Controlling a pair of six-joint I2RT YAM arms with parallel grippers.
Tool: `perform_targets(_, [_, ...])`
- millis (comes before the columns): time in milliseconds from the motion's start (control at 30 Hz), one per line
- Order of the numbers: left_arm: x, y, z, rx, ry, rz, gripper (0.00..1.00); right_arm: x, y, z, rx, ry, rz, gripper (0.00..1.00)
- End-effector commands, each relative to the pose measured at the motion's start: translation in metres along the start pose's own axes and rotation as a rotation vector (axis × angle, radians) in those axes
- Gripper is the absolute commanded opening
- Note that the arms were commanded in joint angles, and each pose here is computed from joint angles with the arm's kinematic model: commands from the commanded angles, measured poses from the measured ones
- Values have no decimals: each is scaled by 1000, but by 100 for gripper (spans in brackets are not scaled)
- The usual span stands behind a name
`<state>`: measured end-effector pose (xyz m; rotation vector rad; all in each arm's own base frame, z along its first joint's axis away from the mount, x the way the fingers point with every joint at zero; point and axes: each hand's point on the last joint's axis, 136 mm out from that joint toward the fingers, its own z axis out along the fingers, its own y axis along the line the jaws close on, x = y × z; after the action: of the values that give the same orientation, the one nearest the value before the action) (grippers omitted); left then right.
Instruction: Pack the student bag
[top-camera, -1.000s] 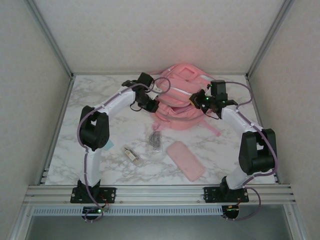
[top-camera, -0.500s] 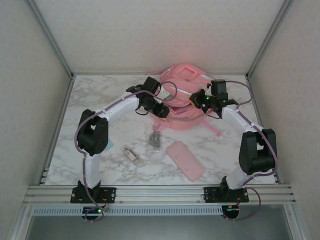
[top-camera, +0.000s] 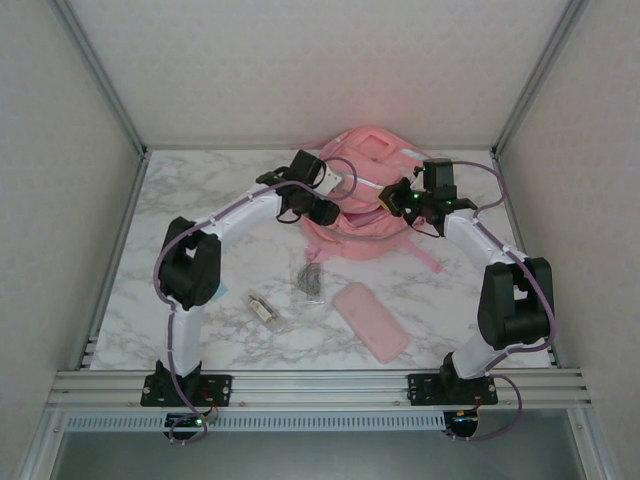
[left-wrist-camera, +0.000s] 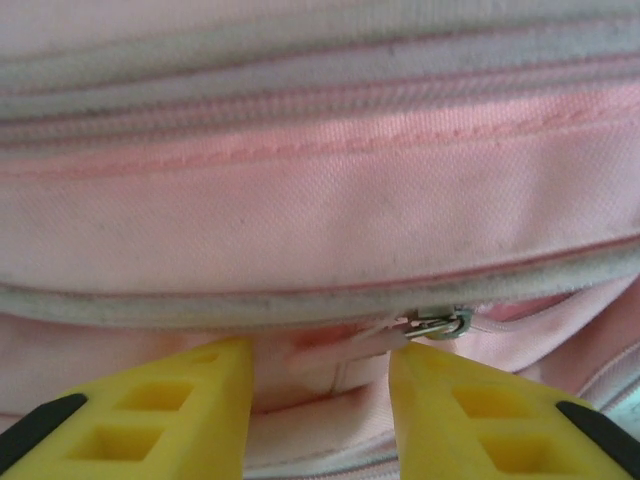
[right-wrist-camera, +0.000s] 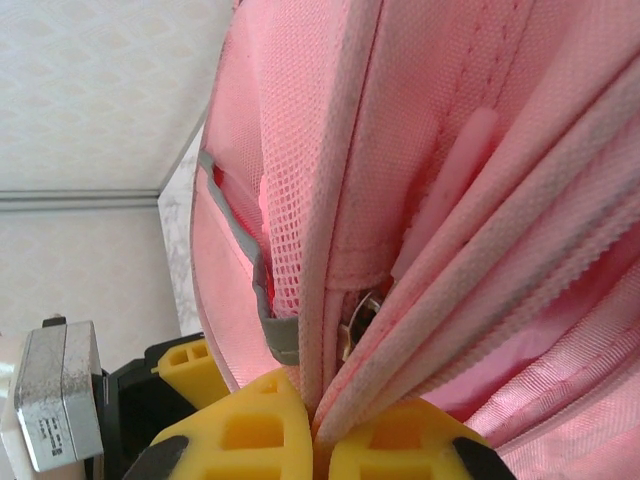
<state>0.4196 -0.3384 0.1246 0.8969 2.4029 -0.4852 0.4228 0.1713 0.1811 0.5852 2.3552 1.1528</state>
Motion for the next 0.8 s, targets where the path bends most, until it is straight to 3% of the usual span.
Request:
perform_targets(0, [-1,-9,11,25,9,32,43,-25,53,-22,-151,-91,-110,0])
perform_targets(133, [12,-11,17,28,35,30,45,-26,52,-23,-146,-95,-111,0])
perform_targets(300, [13,-13,23,48,48,27,41,-25,51,-21,-146,-92,-107,0])
perform_targets(467, [15,-17,27,78,66,18,24,-26,50,-22,-140,-100,-106,0])
perform_targets(633, [20,-12,24,75,72,5,0,-26,47,-22,-134,-101,-101,0])
perform_targets(767, [24,3,13,52,53,-38,0,-29,42,-24,-126,-111,-90,0])
